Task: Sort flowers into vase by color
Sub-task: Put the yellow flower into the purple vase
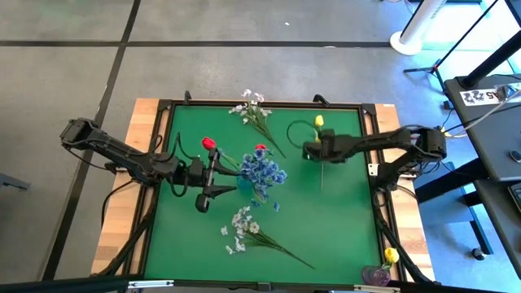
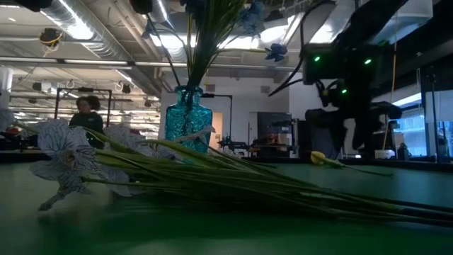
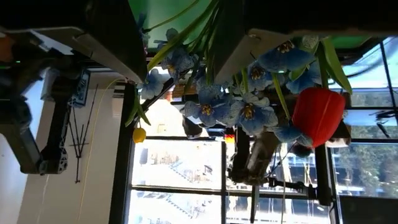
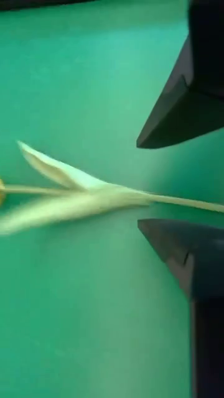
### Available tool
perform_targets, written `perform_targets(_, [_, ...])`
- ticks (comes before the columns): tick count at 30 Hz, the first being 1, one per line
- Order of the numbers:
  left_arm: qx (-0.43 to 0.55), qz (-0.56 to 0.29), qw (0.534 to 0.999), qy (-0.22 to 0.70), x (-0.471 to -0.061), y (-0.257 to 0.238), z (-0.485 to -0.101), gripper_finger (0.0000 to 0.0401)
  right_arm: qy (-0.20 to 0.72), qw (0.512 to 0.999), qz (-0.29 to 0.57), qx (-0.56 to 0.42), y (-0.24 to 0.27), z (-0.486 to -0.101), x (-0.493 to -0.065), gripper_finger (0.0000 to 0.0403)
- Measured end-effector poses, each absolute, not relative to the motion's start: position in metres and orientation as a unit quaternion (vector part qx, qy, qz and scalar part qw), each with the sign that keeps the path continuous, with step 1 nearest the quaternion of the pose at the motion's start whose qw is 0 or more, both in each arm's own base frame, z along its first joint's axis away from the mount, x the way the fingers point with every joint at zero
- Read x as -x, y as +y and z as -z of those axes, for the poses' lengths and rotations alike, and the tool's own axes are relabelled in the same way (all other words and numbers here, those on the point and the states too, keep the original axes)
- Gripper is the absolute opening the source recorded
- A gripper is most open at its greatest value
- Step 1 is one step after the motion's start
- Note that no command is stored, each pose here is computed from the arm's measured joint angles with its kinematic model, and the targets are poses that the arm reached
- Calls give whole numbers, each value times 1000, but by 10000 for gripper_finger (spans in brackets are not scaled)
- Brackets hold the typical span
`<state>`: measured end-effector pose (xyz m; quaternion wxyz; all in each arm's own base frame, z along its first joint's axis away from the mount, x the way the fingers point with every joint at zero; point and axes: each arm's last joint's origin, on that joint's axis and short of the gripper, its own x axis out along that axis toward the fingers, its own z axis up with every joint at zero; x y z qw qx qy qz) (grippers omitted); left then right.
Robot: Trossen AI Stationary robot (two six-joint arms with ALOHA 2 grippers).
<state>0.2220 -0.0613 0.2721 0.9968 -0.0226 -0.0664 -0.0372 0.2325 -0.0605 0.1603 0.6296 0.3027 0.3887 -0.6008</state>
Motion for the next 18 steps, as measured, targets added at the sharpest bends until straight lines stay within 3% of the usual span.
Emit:
perform_targets(3, [26,37,997,-66,-222,-61,-272,185,376,630,610,-299,-85,-154,-236,221])
perform_targets(7, [26,38,997,-67,-222,-61,-272,185,364,636,607,-308,-112,-142,-243,212])
perform_targets(12, [34,38,997,-62,-218,-60,-274,185,368,618,615,-322,-132,-125,-242,163])
perform_targets(18, [43,45,997,-55,-183,-51,-293,185,384,631,601,-305,-134,-123,-244,70])
